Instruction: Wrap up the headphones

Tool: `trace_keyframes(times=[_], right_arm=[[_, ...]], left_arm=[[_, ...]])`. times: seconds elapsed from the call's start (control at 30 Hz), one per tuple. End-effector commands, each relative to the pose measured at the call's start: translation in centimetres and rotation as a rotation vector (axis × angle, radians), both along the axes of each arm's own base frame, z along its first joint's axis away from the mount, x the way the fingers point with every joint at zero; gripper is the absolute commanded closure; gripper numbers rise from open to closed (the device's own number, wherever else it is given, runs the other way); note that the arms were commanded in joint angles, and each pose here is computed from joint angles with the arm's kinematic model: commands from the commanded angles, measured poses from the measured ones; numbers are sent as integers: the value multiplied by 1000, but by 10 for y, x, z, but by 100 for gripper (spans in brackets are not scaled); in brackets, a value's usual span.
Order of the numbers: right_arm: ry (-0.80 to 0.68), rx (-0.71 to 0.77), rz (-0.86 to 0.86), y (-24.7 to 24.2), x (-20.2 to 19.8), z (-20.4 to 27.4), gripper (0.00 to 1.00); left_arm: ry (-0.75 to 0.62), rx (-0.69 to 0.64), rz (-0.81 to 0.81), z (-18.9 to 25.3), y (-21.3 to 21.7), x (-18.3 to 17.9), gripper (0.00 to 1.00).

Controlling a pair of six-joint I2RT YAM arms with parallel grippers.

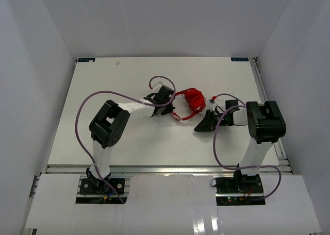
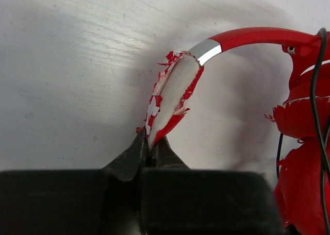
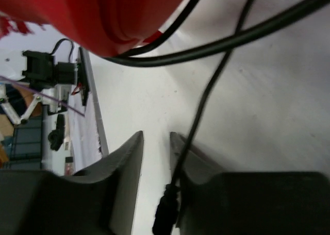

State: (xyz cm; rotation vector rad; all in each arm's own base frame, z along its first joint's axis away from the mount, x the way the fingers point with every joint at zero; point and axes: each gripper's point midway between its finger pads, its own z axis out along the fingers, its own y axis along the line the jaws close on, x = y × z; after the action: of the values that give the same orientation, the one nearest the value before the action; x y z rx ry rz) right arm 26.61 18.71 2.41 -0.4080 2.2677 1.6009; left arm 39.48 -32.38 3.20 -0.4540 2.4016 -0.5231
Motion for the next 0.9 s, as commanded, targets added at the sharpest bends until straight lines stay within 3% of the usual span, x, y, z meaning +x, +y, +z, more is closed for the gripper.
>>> trace_keyframes(times=[0.0, 0.07, 0.13, 0.3, 0.5, 0.67, 0.8, 0.87], right_arm=[[-26, -29, -10, -13, 9, 3, 58], [-26, -31, -13, -18, 7, 5, 53], [-15, -30, -5, -23, -1, 11, 49], [-76, -59, -67, -49, 0, 35, 35], [-91, -133, -86, -75, -9, 54, 15], [-146, -207, -111, -92, -12, 68, 8], [-243, -321, -110, -103, -16, 78, 10], [-359, -409, -126, -113, -12, 94, 10]], left_arm=[[-5, -38, -96, 23, -20, 1, 83], [3, -31, -106, 23, -21, 1, 70], [8, -35, -128, 25, -24, -1, 49], [-32, -16, -184, 46, -22, -3, 21], [-126, -42, -231, 100, -20, -8, 12], [-247, -89, -339, 162, -12, -32, 7], [-398, -148, -446, 213, 3, -68, 3], [-471, -177, -499, 232, 15, -92, 2]])
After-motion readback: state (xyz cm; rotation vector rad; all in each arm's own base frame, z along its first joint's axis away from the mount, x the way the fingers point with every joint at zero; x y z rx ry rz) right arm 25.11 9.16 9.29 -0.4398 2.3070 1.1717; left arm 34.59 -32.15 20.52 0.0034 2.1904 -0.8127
